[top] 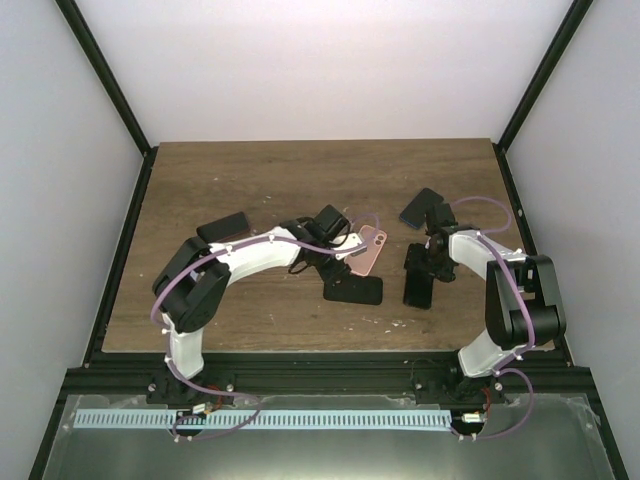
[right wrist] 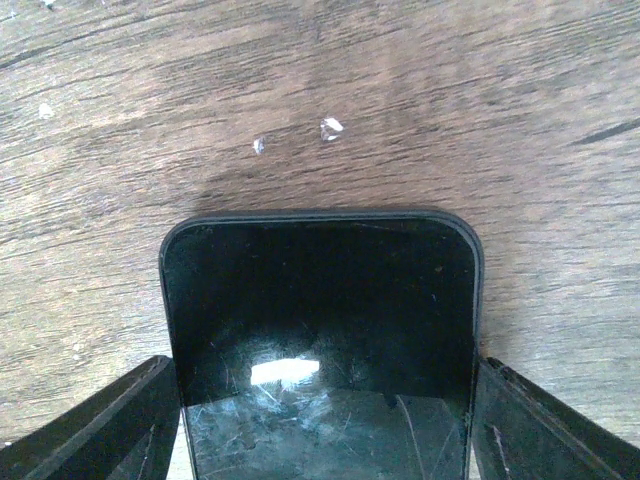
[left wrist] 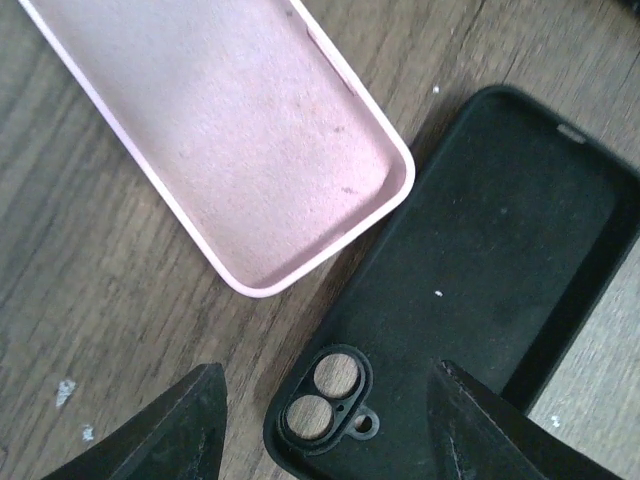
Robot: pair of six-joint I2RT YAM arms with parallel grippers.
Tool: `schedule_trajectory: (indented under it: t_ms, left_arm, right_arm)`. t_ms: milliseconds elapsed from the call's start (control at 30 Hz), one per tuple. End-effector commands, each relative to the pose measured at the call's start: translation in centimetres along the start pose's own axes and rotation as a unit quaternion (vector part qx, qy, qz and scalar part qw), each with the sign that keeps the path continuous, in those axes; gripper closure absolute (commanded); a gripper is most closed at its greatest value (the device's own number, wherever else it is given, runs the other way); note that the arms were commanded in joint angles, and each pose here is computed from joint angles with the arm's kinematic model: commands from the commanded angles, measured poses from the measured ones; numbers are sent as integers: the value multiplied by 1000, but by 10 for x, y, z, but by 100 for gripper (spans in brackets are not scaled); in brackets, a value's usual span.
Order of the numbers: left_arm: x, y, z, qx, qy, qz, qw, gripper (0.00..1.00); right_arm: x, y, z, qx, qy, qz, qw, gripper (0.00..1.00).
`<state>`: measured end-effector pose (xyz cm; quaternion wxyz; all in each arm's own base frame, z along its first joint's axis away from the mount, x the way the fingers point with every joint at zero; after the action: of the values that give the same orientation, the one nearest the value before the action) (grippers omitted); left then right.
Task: Put the phone into the phone case
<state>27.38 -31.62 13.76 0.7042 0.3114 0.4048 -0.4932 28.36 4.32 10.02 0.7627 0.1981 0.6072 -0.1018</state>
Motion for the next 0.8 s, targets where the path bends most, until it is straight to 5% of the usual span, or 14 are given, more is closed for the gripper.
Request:
schedule_trajectory:
  t_ms: [0, 567, 767]
  left_arm:
    - [5, -2, -3, 46, 2, -11, 999, 44]
    - [30, 4, -15, 84, 13, 15, 996, 56]
    - [36, 0, -26, 91, 22, 3, 996, 57]
  right_arm:
    - [4, 4, -7, -8, 13, 19, 1000, 27]
    - [8, 4, -7, -10, 20, 14, 1000, 26]
    - [-3, 6, -6, -6, 15, 8, 1000, 12]
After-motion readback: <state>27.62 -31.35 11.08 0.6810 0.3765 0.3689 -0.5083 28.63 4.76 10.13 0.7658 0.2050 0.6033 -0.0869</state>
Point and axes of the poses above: each gripper's point midway between its finger pads, its own x axis out along the fingers, its own y axis along the line the jaws close on, z = x × y, the point moved 8 cm from there along -x, back along the fingers, and after that the axes turned 10 degrees about x, right-handed, at the moved point
